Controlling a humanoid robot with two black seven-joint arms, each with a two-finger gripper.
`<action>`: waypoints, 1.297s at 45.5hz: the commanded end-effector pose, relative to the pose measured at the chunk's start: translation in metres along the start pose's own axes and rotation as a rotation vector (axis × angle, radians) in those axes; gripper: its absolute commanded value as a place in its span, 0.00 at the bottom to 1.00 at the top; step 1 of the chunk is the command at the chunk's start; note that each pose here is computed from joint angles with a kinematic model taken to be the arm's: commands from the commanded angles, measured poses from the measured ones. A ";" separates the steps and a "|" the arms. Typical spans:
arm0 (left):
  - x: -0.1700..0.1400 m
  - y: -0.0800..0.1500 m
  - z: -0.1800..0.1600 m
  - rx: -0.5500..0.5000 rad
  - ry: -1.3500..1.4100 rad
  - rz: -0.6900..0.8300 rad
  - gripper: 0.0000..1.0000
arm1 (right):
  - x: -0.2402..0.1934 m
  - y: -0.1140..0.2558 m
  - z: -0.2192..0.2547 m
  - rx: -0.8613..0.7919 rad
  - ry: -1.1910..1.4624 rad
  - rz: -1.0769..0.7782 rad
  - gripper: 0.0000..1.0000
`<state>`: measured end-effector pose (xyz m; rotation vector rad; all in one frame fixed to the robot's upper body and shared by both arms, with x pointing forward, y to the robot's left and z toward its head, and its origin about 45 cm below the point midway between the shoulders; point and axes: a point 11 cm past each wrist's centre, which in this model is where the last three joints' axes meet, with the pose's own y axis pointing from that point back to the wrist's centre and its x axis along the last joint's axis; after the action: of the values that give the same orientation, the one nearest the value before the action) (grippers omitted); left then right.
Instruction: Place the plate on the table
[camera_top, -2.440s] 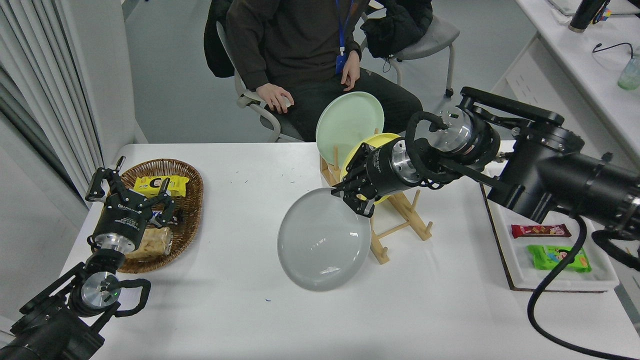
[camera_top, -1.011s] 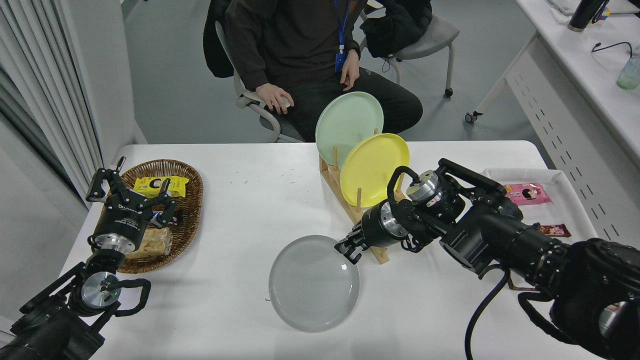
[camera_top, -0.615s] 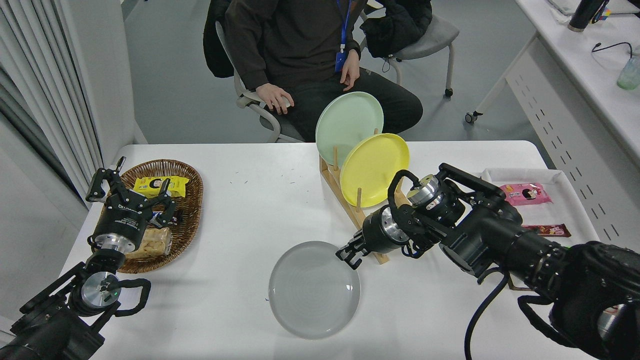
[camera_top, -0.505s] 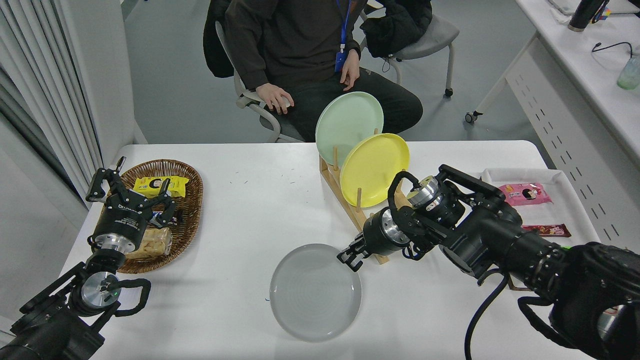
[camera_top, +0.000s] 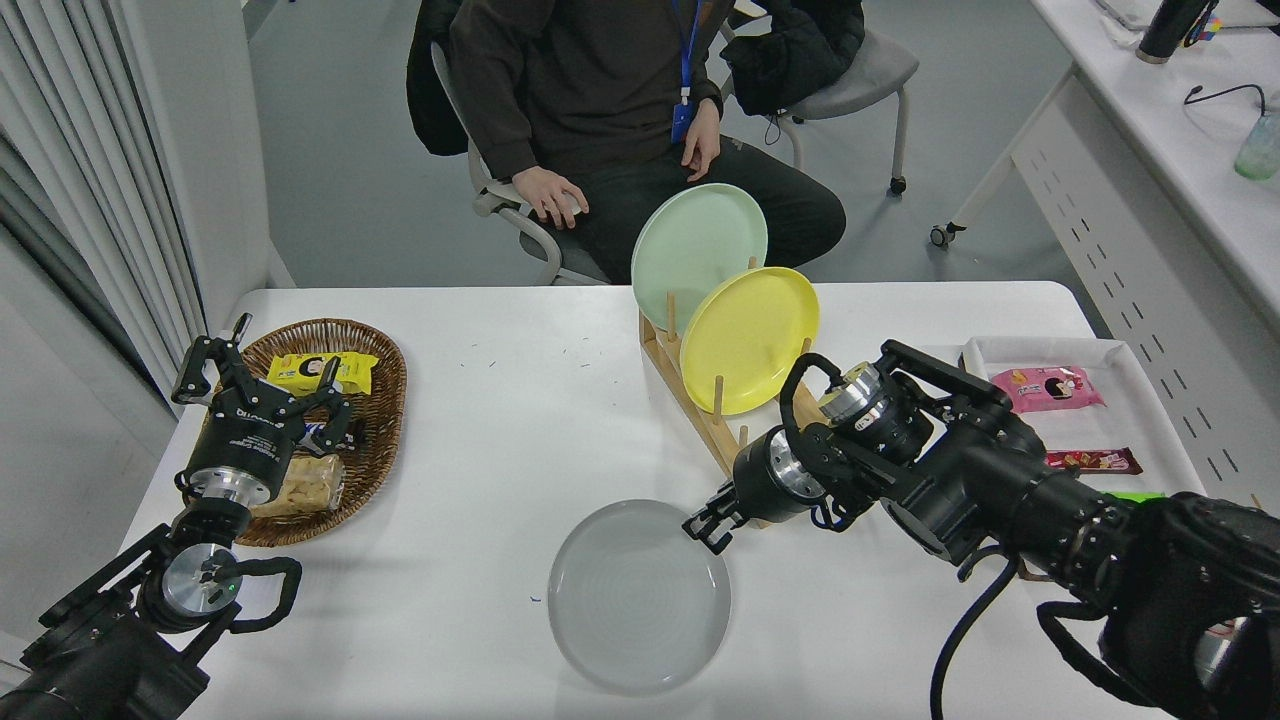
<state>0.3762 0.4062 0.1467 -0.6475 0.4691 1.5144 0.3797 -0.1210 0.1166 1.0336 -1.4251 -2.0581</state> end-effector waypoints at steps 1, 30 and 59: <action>0.000 0.000 0.000 -0.001 0.000 0.000 0.98 | 0.004 -0.003 0.000 -0.004 -0.011 0.004 0.00; 0.000 0.000 0.000 0.001 0.000 0.000 0.98 | -0.016 0.007 0.007 -0.008 0.056 -0.050 0.63; 0.000 0.000 0.000 0.001 0.000 0.000 0.98 | -0.056 0.023 0.046 -0.103 0.426 -0.300 0.99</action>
<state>0.3762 0.4062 0.1467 -0.6477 0.4691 1.5145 0.3788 -0.0693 0.1578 1.4583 -1.0979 -1.9532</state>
